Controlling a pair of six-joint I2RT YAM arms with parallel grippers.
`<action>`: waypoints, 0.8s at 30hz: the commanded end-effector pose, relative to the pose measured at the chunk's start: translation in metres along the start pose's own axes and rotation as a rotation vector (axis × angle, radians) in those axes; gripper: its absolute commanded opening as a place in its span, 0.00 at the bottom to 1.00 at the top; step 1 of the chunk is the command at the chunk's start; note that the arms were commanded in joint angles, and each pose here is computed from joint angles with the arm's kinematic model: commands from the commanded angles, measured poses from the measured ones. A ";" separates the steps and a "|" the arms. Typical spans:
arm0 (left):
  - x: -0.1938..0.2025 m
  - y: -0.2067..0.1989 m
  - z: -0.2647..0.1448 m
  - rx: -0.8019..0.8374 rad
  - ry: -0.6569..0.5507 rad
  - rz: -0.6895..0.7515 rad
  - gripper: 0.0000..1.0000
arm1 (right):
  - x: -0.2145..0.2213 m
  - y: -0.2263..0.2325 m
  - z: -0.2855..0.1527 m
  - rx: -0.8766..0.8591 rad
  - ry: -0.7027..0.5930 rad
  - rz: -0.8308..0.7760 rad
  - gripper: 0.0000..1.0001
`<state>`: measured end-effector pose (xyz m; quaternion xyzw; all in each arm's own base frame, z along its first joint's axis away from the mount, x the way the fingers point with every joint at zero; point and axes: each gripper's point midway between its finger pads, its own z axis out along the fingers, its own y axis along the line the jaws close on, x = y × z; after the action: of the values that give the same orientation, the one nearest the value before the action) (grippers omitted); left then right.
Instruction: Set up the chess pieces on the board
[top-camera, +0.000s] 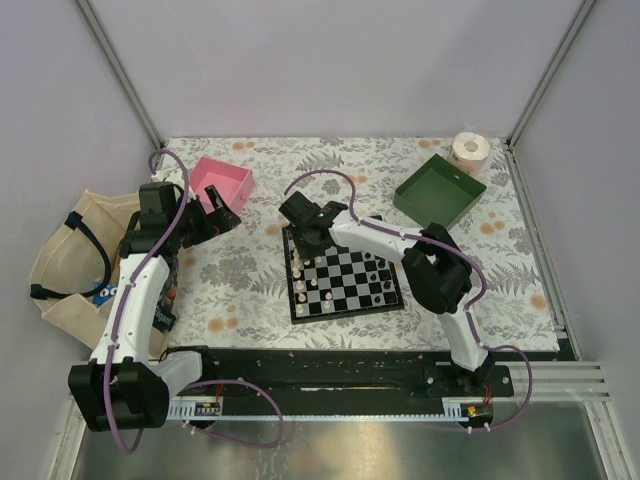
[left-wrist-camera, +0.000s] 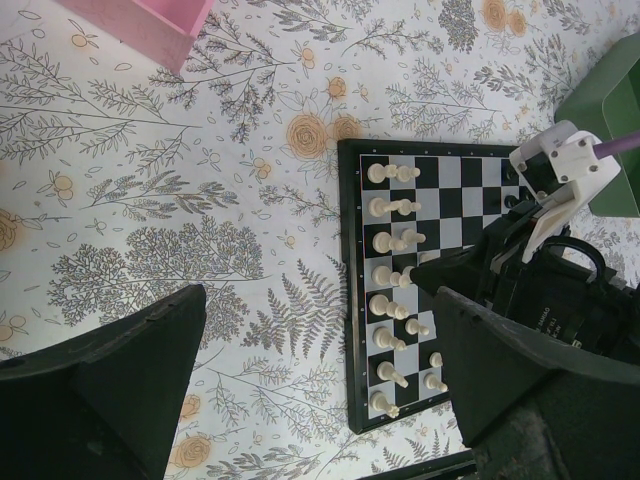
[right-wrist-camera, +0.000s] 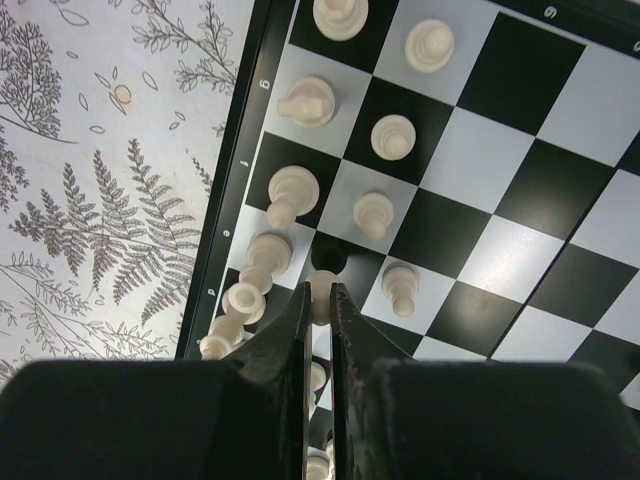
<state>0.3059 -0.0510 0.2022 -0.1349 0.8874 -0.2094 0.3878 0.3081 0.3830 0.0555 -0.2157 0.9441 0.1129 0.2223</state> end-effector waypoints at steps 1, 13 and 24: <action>-0.009 -0.007 -0.002 0.032 -0.032 0.024 0.99 | -0.019 -0.002 -0.005 0.033 -0.051 -0.013 0.09; -0.010 -0.007 -0.003 0.034 -0.034 0.024 0.99 | -0.008 -0.002 -0.001 0.019 -0.018 -0.006 0.10; -0.010 -0.007 -0.003 0.032 -0.035 0.024 0.99 | -0.005 -0.003 0.007 0.028 -0.005 -0.007 0.13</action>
<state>0.3059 -0.0510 0.2022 -0.1348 0.8874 -0.2096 0.3878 0.3101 0.3799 0.0516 -0.2165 0.9457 0.0997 0.2210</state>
